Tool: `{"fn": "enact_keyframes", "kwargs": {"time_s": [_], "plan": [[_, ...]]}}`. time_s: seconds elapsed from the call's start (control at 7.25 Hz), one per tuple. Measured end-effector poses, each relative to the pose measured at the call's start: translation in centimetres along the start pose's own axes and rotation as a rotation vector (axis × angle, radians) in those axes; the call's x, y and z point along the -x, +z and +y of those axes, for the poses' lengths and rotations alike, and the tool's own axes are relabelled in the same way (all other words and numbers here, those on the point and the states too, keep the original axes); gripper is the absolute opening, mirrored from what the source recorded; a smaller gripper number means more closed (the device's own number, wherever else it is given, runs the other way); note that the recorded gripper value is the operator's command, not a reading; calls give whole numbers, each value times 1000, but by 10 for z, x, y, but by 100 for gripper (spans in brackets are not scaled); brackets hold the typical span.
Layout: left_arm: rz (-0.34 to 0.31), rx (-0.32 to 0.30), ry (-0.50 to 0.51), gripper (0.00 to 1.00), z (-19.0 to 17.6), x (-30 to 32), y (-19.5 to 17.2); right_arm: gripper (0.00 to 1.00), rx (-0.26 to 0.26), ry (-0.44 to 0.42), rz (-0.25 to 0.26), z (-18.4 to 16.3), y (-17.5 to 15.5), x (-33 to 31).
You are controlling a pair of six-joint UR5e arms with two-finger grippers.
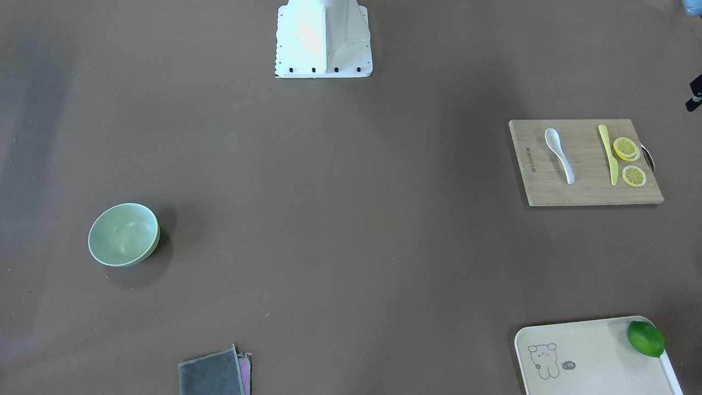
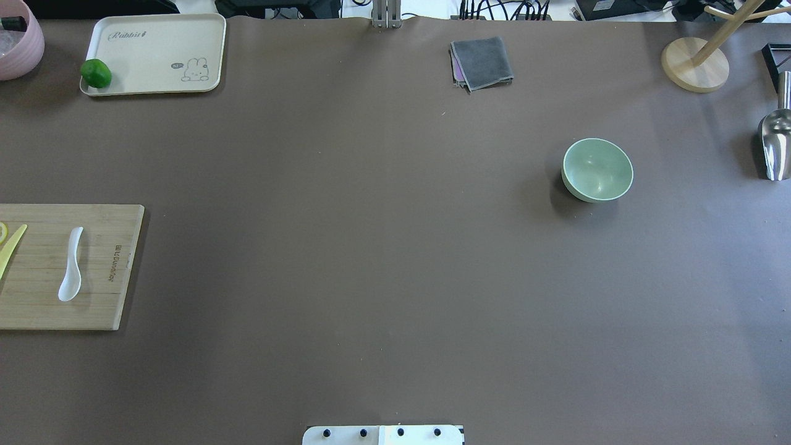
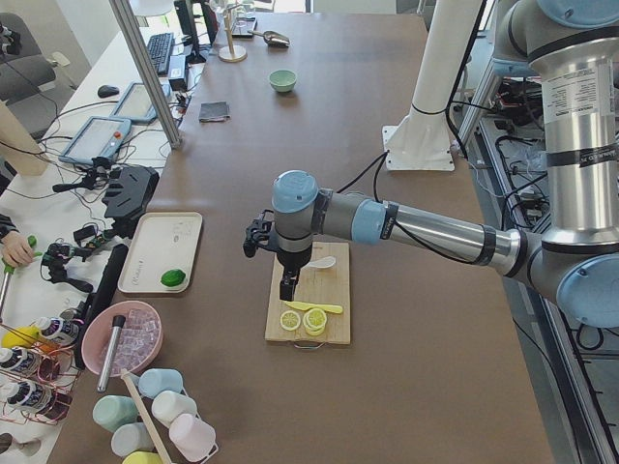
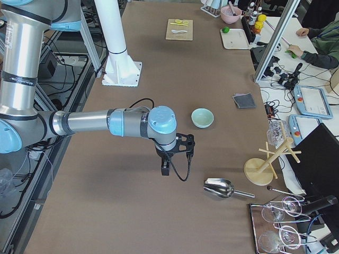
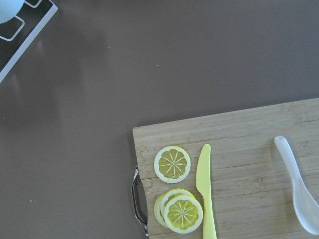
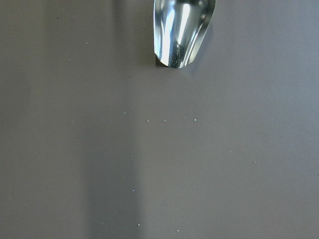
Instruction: Place spoon in bowl
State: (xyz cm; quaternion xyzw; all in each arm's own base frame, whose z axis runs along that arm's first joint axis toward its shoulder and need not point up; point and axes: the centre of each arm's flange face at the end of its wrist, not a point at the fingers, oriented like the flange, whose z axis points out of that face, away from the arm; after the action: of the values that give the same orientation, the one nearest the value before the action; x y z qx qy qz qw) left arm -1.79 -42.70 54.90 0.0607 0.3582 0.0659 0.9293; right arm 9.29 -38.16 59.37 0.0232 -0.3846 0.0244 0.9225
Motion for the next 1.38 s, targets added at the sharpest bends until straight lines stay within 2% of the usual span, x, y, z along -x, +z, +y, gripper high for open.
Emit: {"fn": "enact_keyframes", "kwargs": {"time_s": [0.28, 0.41, 0.83, 1.1, 1.24, 1.38], "plan": [[0, -15, 10, 98, 1, -5, -8, 100, -14, -16, -4, -1, -6, 7], [-3, -24, 17, 98, -1, -8, -11, 100, -40, -43, -6, -3, -16, 16], [-4, -59, 37, 98, -17, -15, -23, 100, -181, -162, -4, -13, -44, 39], [-9, -151, 81, 98, -51, -15, -41, 100, -242, -204, -2, -12, -50, 39], [-11, -194, 104, 98, -60, -13, -47, 100, -261, -195, -7, -14, -51, 41], [-12, -232, 132, 98, -65, -10, -48, 100, -266, -135, -27, -24, -51, 53]]}}
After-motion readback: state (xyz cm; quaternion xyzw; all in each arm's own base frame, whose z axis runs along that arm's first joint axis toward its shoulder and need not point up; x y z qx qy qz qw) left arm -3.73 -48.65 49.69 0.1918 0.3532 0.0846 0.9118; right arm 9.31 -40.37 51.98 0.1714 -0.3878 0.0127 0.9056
